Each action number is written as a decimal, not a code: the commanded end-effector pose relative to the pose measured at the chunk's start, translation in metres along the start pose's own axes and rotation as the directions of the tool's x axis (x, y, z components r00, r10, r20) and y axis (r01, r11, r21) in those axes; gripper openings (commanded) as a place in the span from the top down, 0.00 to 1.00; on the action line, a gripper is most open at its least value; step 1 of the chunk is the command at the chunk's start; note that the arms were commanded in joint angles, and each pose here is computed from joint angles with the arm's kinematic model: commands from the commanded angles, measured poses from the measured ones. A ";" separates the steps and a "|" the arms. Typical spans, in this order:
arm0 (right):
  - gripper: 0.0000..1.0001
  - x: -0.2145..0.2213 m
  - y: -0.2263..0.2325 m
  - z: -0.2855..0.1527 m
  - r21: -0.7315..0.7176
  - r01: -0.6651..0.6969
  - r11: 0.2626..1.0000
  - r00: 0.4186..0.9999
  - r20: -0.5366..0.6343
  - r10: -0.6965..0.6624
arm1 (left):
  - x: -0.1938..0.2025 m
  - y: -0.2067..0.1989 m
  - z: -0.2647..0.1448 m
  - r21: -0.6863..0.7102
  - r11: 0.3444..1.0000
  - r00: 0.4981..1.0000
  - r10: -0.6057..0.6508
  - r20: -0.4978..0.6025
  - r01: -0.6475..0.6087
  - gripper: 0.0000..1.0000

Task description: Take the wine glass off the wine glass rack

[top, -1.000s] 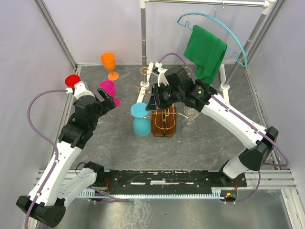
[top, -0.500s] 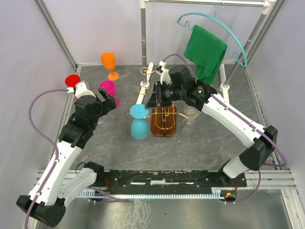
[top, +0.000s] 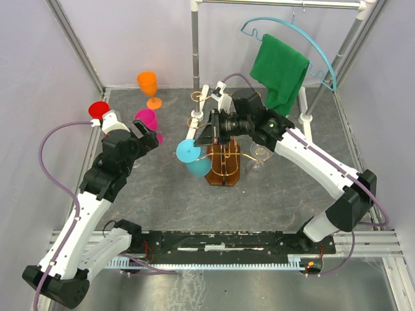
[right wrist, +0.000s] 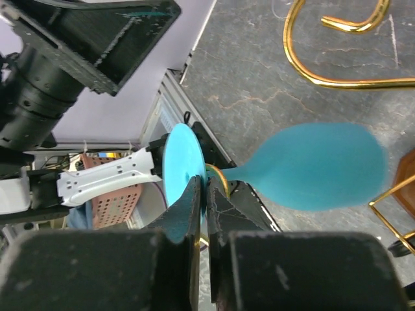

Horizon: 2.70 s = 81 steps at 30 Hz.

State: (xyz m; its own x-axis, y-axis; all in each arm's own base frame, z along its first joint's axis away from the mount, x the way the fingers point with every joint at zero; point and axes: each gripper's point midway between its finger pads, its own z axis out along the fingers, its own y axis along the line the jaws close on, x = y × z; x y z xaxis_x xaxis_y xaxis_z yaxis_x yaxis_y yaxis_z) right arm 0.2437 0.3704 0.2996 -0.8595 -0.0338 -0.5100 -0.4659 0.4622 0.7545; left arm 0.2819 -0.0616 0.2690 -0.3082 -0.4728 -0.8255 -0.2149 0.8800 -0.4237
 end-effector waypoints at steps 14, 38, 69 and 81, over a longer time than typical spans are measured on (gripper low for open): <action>0.99 -0.006 0.042 -0.022 -0.197 -0.027 0.980 0.999 0.033 0.034 | -0.007 -0.014 -0.003 0.064 0.996 0.998 -0.065 0.020 0.064 0.02; 0.99 0.004 0.041 -0.049 -0.220 -0.076 0.972 0.997 -0.011 0.076 | -0.009 -0.018 -0.007 0.083 0.994 0.997 -0.077 0.023 0.075 0.02; 0.99 -0.072 0.075 -0.084 -0.227 0.200 0.953 0.973 0.161 -0.166 | -0.022 -0.059 -0.016 0.195 0.980 0.995 -0.004 -0.095 0.023 0.01; 0.99 -0.061 0.120 -0.127 -0.225 0.470 0.854 0.879 0.216 -0.426 | -0.030 -0.102 -0.034 0.345 0.934 0.981 -0.029 -0.193 0.096 0.01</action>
State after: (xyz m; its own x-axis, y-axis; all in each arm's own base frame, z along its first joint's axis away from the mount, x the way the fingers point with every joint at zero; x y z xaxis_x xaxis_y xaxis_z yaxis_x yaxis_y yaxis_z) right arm 0.2405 0.3267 0.4377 -0.7110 -0.0179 -0.7030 -0.6843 0.2478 0.6858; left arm 0.2881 -0.1226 0.3053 -0.4980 -0.4669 -0.7308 -0.0190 0.8483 -0.5291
